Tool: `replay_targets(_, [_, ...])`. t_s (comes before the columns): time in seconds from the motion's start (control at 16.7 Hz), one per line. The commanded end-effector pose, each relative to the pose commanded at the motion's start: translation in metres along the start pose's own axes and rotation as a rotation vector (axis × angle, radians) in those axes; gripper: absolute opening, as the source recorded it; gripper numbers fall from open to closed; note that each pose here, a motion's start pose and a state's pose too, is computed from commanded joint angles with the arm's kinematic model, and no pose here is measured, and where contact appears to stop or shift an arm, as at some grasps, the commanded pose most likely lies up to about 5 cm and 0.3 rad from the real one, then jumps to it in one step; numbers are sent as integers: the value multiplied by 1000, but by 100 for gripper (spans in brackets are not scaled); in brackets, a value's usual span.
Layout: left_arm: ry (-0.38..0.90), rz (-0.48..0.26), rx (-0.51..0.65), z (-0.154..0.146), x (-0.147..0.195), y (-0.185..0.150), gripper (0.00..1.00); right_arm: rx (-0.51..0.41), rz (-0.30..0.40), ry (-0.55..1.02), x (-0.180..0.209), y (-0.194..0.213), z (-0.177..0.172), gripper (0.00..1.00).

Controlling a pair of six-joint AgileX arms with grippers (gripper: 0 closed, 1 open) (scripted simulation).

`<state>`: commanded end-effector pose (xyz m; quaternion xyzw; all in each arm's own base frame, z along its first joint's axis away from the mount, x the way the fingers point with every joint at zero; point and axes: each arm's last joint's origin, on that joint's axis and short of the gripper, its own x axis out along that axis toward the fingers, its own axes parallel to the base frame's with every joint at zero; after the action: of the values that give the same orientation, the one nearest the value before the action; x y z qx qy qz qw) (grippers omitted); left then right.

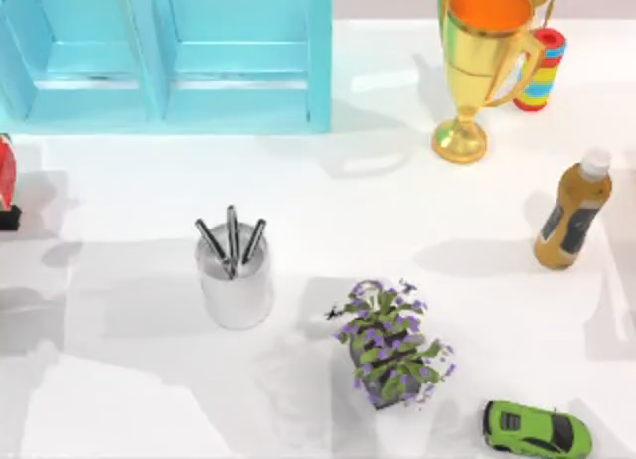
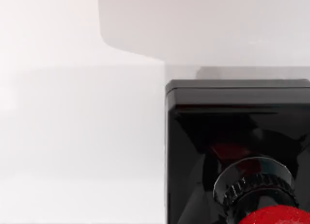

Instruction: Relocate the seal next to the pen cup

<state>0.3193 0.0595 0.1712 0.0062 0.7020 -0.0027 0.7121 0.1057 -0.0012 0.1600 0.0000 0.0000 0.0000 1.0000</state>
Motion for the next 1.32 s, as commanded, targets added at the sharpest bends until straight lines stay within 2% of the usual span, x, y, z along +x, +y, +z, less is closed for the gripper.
replay_targets(0.24, [21,-5,10,10,-47,-53,0,0,0,0,0,0,0,100])
replay_targets(0.42, [32,-4,11,3,-88,-95,0,0,0,0,0,0,0,100])
replay_targets(0.6, [17,-5,10,-7,-116,-121,0,0,0,0,0,0,0,100])
replay_targets(0.96, [17,-6,8,-6,-117,-123,0,0,0,0,0,0,0,100])
replay_targets(1.32, [17,-5,9,27,-90,-162,0,0,0,0,0,0,0,100])
